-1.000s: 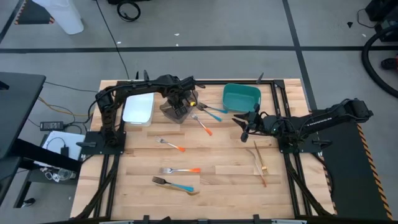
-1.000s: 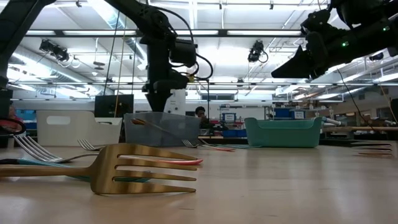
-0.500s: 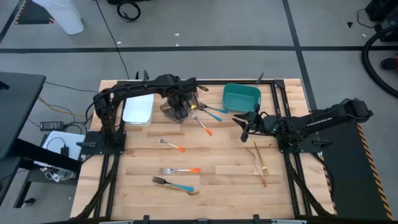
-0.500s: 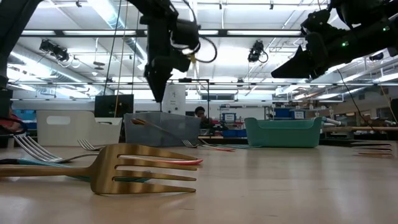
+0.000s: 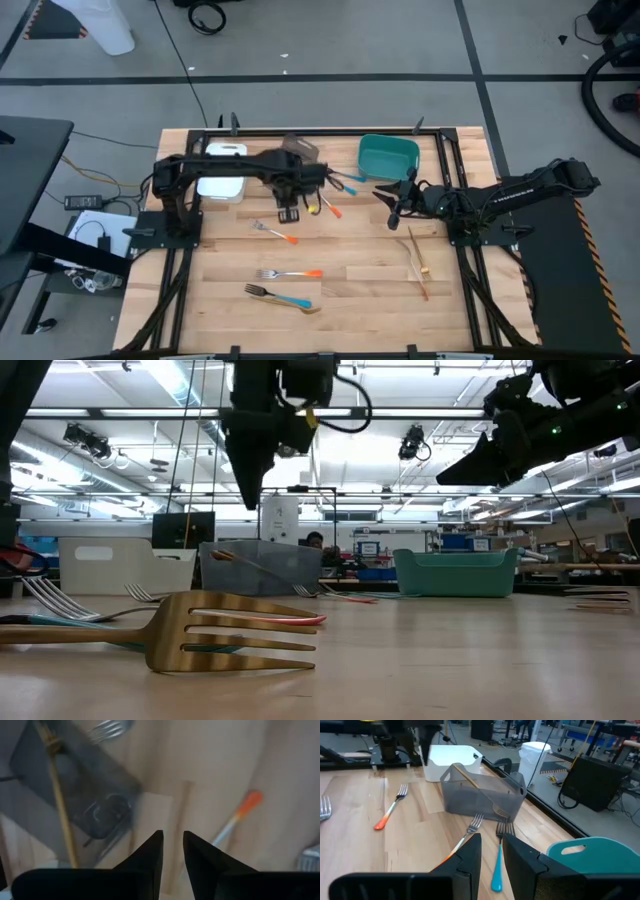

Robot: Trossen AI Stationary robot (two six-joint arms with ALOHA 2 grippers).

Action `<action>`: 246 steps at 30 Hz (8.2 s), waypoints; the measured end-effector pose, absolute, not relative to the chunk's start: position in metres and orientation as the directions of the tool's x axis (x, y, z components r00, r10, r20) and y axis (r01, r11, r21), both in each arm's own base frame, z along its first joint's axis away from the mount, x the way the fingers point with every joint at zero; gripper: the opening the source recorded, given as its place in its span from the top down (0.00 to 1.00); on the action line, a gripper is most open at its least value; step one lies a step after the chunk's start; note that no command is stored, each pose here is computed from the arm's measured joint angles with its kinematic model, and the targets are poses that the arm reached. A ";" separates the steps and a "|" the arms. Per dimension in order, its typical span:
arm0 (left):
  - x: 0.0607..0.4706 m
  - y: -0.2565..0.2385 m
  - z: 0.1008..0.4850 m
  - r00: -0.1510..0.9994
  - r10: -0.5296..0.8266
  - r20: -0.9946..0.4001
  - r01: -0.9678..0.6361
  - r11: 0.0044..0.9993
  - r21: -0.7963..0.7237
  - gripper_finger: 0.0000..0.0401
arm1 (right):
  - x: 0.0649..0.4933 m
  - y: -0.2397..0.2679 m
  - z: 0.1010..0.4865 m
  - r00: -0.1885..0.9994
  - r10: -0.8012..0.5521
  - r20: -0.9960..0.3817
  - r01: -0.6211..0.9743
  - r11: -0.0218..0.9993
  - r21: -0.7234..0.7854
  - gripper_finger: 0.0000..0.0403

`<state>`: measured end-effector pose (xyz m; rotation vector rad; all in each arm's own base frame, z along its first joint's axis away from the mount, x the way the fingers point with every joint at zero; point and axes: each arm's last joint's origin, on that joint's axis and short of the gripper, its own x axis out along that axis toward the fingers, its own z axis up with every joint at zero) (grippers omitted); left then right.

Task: Sort silverware by color (type)
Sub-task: Put the middle orange fork into the green bin, then put the center orange fork into the green bin

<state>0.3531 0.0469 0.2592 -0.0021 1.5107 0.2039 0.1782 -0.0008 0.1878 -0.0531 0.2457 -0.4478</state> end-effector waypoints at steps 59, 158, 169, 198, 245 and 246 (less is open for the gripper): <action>0.272 0.002 0.141 0.137 0.052 -0.989 0.163 0.984 0.074 0.79 | 0.180 0.001 0.192 0.903 -0.388 -0.185 0.365 0.920 -0.144 0.78; 0.311 -0.002 0.157 0.168 0.054 -0.984 0.065 0.996 0.066 0.98 | 0.179 0.003 0.189 0.891 -0.401 -0.211 0.386 0.916 -0.109 0.78; 0.340 0.024 0.191 0.317 0.053 -0.947 -0.036 0.998 0.044 0.98 | 0.179 0.003 0.190 0.892 -0.402 -0.206 0.392 0.916 -0.091 0.78; 0.397 0.102 0.254 0.567 0.195 -0.800 -0.164 0.979 0.122 0.98 | 0.215 0.015 0.202 0.763 -0.532 -0.368 0.370 0.826 -0.426 0.77; 0.408 0.115 0.253 0.710 -0.055 -0.702 -0.193 0.944 -0.268 0.97 | 0.302 0.012 0.192 0.529 -0.831 -0.174 -0.361 -0.035 -0.932 0.65; 0.408 0.115 0.253 0.711 -0.057 -0.701 -0.191 0.944 -0.270 0.97 | 0.302 0.012 0.192 0.529 -0.831 -0.173 -0.366 -0.039 -0.930 0.66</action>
